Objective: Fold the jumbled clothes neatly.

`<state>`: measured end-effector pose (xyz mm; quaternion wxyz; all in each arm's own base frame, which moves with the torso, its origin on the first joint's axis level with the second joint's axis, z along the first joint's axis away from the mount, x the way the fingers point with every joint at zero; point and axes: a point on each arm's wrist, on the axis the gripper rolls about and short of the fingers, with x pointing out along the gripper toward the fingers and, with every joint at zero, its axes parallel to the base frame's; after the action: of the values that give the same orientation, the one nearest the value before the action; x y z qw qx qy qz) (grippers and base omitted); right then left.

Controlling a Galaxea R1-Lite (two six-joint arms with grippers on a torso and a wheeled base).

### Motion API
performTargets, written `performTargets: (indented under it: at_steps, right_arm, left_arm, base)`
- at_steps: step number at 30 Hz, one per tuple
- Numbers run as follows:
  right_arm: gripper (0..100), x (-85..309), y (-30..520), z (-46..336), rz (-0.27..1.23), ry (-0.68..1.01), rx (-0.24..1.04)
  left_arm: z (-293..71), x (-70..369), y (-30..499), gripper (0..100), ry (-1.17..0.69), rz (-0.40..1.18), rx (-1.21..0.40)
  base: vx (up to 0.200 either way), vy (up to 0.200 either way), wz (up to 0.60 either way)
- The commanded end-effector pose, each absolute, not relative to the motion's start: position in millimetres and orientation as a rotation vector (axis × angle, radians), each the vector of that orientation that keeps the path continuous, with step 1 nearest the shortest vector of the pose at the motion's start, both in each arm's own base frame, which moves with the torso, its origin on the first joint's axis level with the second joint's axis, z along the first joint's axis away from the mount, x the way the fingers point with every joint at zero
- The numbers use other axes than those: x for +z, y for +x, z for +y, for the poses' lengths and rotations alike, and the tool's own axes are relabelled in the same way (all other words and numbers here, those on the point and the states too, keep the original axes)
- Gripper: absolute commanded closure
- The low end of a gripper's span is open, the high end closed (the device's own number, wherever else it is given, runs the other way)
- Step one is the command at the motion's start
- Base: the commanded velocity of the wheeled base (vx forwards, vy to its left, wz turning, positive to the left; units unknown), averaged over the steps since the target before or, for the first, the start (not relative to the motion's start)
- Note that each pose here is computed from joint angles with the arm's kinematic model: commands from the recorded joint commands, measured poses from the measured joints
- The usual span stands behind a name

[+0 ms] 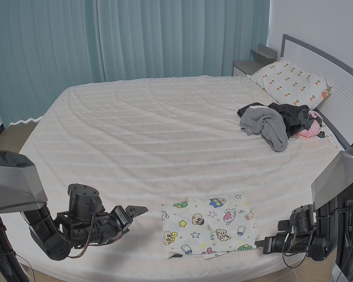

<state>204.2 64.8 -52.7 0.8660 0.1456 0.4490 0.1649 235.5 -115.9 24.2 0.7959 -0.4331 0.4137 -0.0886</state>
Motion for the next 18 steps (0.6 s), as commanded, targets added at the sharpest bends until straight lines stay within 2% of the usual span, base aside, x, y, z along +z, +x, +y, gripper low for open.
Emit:
performTargets:
  at_steps: [1, 6, 13, 16, 18]
  right_arm:
    - [0, -53.9, 203.1, 66.4, 0.943, 0.297, 0.352]
    - [0, -33.6, 205.5, 70.9, 0.851, 0.285, 0.377]
    - [0, -13.2, 205.7, 65.9, 0.759, 0.280, 0.329]
    - [0, -9.9, 211.7, 60.9, 0.725, 0.292, 0.307]
    - [0, -6.1, 233.6, 62.9, 0.639, 0.302, 0.309]
  left_arm:
    - [-116.2, 21.4, 236.3, 0, -0.929, 0.897, -0.186]
    - [-117.1, 16.0, 238.2, 0, -0.927, 0.905, -0.181]
    - [-118.6, 12.4, 240.7, 0, -0.933, 0.876, -0.198]
    - [-118.6, 12.4, 240.7, 0, -0.935, 0.876, -0.197]
    - [-118.8, 12.6, 241.1, 0, -0.935, 0.875, -0.198]
  base:
    - [0.000, 0.000, 0.00]
    - [0.000, 0.000, 0.00]
    - [0.000, 0.000, 0.00]
    - [0.000, 0.000, 0.00]
    - [0.000, 0.000, 0.00]
